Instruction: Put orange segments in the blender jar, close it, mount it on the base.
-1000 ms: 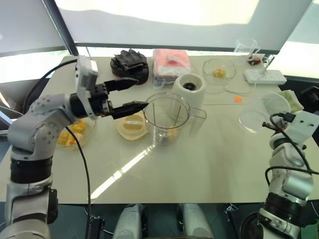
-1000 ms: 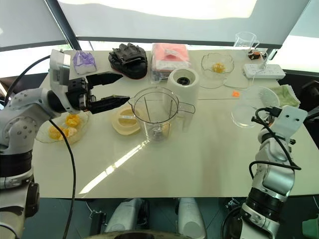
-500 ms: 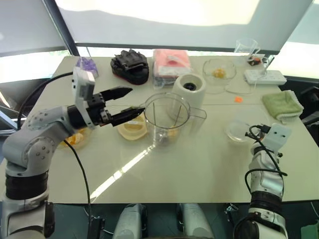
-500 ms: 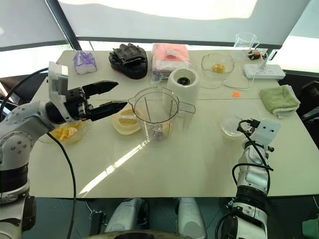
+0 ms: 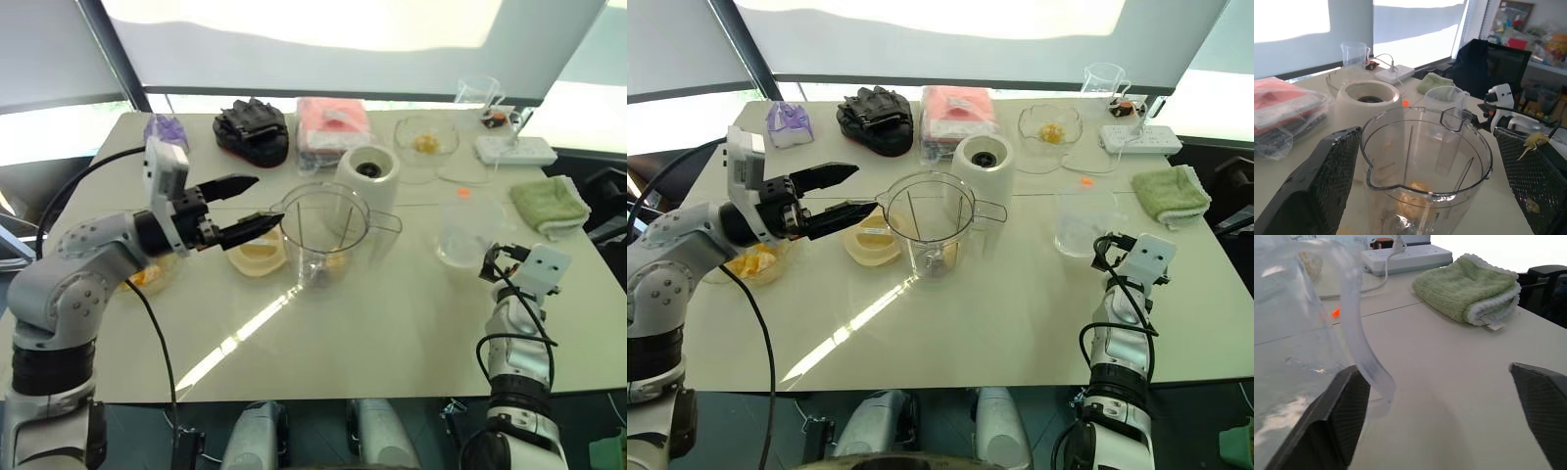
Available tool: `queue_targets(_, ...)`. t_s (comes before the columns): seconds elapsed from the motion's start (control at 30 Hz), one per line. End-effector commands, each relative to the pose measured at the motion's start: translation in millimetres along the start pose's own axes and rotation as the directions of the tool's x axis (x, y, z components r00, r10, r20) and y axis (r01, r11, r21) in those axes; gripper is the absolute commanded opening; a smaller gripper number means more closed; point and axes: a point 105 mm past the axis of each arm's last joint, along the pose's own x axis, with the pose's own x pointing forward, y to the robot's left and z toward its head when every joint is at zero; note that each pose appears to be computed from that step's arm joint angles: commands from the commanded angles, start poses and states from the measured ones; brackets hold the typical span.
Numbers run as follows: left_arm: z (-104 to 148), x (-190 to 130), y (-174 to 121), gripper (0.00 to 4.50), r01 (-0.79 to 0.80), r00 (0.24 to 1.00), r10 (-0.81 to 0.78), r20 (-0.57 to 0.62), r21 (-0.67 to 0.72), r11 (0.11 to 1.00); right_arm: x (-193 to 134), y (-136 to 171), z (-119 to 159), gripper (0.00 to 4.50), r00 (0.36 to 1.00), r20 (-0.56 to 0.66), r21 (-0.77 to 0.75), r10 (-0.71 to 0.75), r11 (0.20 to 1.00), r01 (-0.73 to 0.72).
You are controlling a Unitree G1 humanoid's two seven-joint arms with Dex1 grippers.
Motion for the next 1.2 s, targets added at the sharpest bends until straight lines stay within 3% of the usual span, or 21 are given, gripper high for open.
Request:
queue_targets(0.03, 6.5, -2.2, 0.0, 4.5, -0.001, 1.0, 0.001, 0.015, 0.041, 0.999, -5.9, -3.4, 10.8, 4.47, 0.999, 0.045, -0.038, 0.008, 0.999, -0.006)
queue_targets(0.37, 0.6, -6.3, 5.2, 4.5, -0.015, 1.0, 0.016, -0.01, 0.034, 0.999, -43.8, -19.6, 2.3, 4.47, 0.999, 0.025, -0.117, 0.046, 0.992, -0.043)
queue_targets(0.5, -10.1, -19.1, 31.2, 4.5, -0.138, 0.989, 0.141, -0.053, 0.06, 0.989, -70.5, -23.7, 22.4, 4.47, 0.988, 0.092, -0.172, 0.125, 0.979, -0.108)
queue_targets(0.63, -35.6, -29.7, 67.3, 4.5, -0.217, 0.94, 0.261, -0.219, 0.209, 0.954, -98.3, -23.9, 43.7, 4.47, 0.953, 0.106, -0.226, 0.285, 0.94, -0.256)
queue_targets(0.83, -83.7, -23.5, 92.3, 4.5, 0.031, 0.866, 0.134, -0.481, 0.319, 0.947, -135.5, -21.2, 70.2, 4.47, 0.855, 0.028, -0.207, 0.518, 0.84, -0.502)
queue_targets(1.03, -89.4, -0.1, 123.5, 4.5, 0.143, 0.816, 0.103, -0.569, 0.371, 0.918, -175.9, -36.1, 84.7, 4.47, 0.731, -0.181, -0.147, 0.658, 0.717, -0.682)
queue_targets(1.2, -88.4, 17.5, 126.3, 4.5, 0.24, 0.765, 0.073, -0.64, 0.388, 0.89, -188.3, -53.6, 110.1, 4.47, 0.671, -0.265, -0.121, 0.692, 0.667, -0.735)
